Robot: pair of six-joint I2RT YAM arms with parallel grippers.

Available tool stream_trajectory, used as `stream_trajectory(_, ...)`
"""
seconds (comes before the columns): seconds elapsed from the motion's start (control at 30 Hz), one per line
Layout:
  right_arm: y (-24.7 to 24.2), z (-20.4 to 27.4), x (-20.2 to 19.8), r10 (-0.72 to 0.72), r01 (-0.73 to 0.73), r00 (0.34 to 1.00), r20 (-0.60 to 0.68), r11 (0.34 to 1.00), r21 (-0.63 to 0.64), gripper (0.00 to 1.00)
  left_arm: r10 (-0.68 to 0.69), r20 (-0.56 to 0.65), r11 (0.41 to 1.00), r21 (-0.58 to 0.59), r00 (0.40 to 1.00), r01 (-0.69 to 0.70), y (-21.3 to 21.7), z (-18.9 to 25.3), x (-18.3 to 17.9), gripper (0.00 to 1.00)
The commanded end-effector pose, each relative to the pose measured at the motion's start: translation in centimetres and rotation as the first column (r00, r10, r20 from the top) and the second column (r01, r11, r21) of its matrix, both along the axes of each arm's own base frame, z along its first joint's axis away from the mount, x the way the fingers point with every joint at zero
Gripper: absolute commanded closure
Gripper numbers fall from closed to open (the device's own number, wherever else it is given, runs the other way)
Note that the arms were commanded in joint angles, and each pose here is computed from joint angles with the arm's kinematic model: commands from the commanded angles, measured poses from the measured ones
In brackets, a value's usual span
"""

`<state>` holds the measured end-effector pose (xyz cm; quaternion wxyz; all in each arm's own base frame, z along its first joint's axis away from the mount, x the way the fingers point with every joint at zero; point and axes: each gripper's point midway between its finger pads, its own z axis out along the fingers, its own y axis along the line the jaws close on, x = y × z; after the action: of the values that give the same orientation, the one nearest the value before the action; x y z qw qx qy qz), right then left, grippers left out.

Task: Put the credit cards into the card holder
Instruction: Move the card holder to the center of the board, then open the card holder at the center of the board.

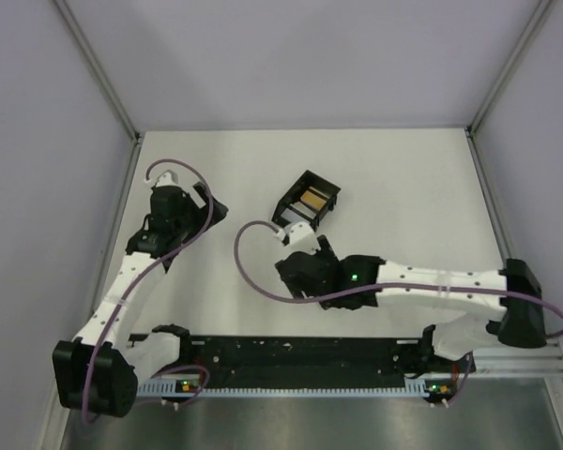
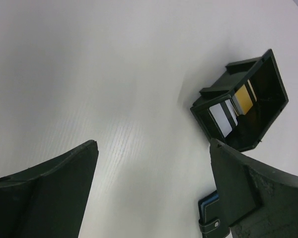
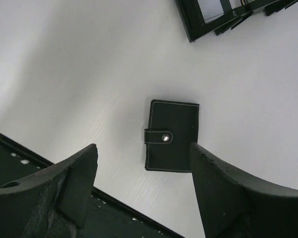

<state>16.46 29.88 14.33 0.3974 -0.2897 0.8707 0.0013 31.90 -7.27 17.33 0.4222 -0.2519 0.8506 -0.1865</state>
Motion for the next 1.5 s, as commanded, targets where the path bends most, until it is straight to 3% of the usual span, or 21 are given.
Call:
stream_trajectory(0.0, -1.7, 0.2, 0.3, -0.051, 0.092, 0.983, -0.177, 0.968, 0.234, 0.29, -0.244, 0.135, 0.97, 0.022, 0.96, 0.243, -3.3, 2.8, 0.3, 0.04)
stream_trajectory(0.1, -4.6, -3.2, -0.4, -0.129, 0.269, 0.91, -0.393, 0.906, 0.327, 0.33, -0.439, 0.186, 0.898, 0.069, 0.879, 0.434, -7.3, 4.0, -0.5, 0.04)
stream_trajectory(0.2, -6.5, -4.3, -1.5, -0.187, 0.371, 0.875, -0.446, 0.852, 0.37, 0.31, -0.602, 0.178, 0.798, 0.127, 0.778, 0.588, -12.1, 3.9, -2.0, 0.06)
stream_trajectory(0.3, -8.4, -5.4, -1.8, -0.23, 0.478, 0.813, -0.535, 0.788, 0.387, 0.27, -0.753, 0.159, 0.656, 0.102, 0.639, 0.748, -17.6, 2.2, -4.9, 0.07)
stream_trajectory(0.37, -8.4, -6.6, -2.6, -0.177, 0.522, 0.753, -0.634, 0.748, 0.41, 0.29, -0.818, 0.13, 0.572, 0.097, 0.56, 0.814, -20.0, 0.7, -6.6, 0.09)
stream_trajectory(0.6, -6.6, -8.5, -3.6, -0.103, 0.569, 0.677, -0.728, 0.701, 0.43, 0.31, -0.886, 0.064, 0.46, -0.007, 0.46, 0.888, -22.6, -4.1, -8.7, 0.11)
stream_trajectory(0.77, -6.3, -9.3, -1.2, -0.14, 0.62, 0.657, -0.741, 0.659, 0.425, 0.31, -0.908, 0.02, 0.415, -0.077, 0.418, 0.907, -24.5, -7.0, -8.6, 0.12)
stream_trajectory(0.93, -5.9, -10.2, 1.2, -0.178, 0.62, 0.654, -0.735, 0.682, 0.388, 0.31, -0.931, 0.036, 0.356, -0.133, 0.363, 0.925, -26.7, -9.2, -8.4, 0.13)
stream_trajectory(1.1, -4.7, -10.0, 3.1, -0.149, 0.562, 0.696, -0.702, 0.721, 0.405, 0.31, -0.943, 0.019, 0.325, -0.171, 0.333, 0.93, -27.8, -10.6, -9.1, 0.19)
stream_trajectory(1.23, -3.8, -8.6, 4.5, -0.101, 0.495, 0.735, -0.67, 0.756, 0.429, 0.31, -0.933, -0.012, 0.352, -0.23, 0.359, 0.907, -27.1, -10.4, -11.0, 0.31)
stream_trajectory(1.47, -2.8, -6.7, 6.0, -0.035, 0.429, 0.737, -0.675, 0.795, 0.429, 0.31, -0.836, -0.1, 0.543, -0.295, 0.54, 0.786, -23.2, -9.5, -14.3, 0.37)
